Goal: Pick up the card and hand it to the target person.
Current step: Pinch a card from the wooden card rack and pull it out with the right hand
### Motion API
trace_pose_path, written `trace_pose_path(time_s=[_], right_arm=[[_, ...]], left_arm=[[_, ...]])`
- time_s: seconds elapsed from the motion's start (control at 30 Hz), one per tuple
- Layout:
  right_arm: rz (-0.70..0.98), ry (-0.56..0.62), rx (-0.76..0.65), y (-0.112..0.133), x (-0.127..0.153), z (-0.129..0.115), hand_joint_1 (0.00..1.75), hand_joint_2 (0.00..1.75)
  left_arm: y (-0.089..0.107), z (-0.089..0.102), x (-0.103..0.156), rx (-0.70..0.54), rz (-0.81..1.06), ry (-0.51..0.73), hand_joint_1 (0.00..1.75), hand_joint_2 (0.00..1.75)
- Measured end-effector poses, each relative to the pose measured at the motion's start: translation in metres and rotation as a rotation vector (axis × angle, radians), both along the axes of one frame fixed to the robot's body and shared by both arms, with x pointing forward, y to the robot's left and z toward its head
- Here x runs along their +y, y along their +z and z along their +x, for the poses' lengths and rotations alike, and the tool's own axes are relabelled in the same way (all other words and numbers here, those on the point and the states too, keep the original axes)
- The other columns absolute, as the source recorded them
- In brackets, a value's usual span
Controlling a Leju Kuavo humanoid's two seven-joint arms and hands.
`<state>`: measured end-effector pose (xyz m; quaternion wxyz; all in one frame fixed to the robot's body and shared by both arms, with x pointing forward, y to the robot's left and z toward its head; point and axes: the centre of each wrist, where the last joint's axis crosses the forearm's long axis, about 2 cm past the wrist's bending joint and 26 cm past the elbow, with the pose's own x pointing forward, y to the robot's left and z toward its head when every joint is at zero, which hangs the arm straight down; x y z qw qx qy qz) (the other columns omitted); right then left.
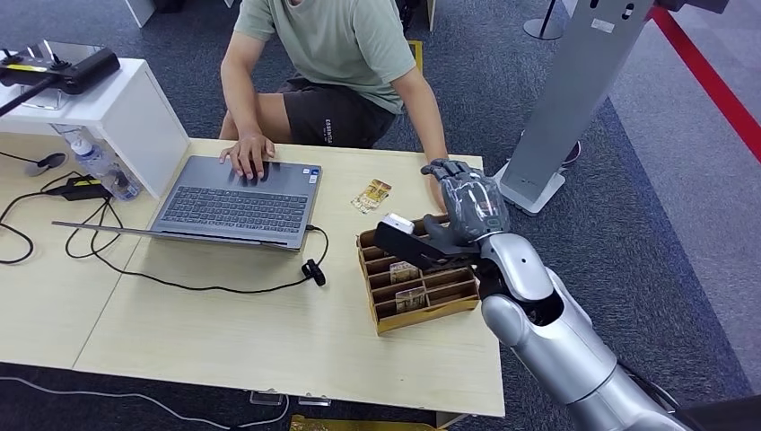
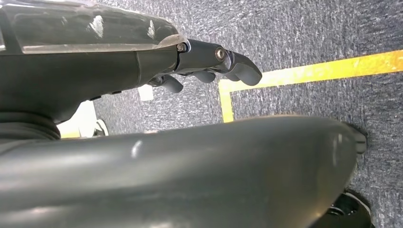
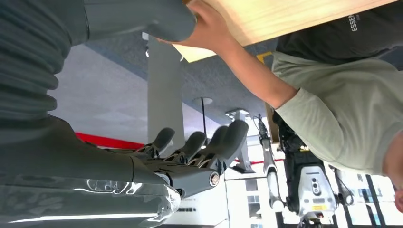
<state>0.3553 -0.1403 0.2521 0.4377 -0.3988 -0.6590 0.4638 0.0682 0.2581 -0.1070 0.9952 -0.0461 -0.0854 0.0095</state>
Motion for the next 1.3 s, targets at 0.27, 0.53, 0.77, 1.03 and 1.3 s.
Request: trace_pose_path(time_s=[0.27,0.53,0.77,1.03,1.3], right_arm=[[-0.041,0.014,-0.01,0.001,0.006,0.009,0.72,1.75],[-0.059,-0.037,-0.003,-0.008,0.008,0.016,0.72,1.75],[-0.047,-0.083,0.012,-0.014,0.009,0.019,0.73,1.75],[-0.041,-0.132,0.036,-0.021,0.01,0.018,0.75,1.75],[-0.041,-0.153,0.066,-0.031,0.009,0.013,0.74,1.75]], left_arm=[[0.0,0.001,0.0,-0.001,-0.001,0.004,0.0,0.0],[0.0,-0.001,0.0,0.002,-0.003,0.021,0.0,0.0],[-0.001,-0.004,0.0,0.008,-0.005,0.03,0.0,0.0],[-0.001,-0.005,0.0,0.011,-0.002,0.033,0.0,0.0],[-0.001,-0.005,0.0,0.011,0.001,0.034,0.0,0.0]])
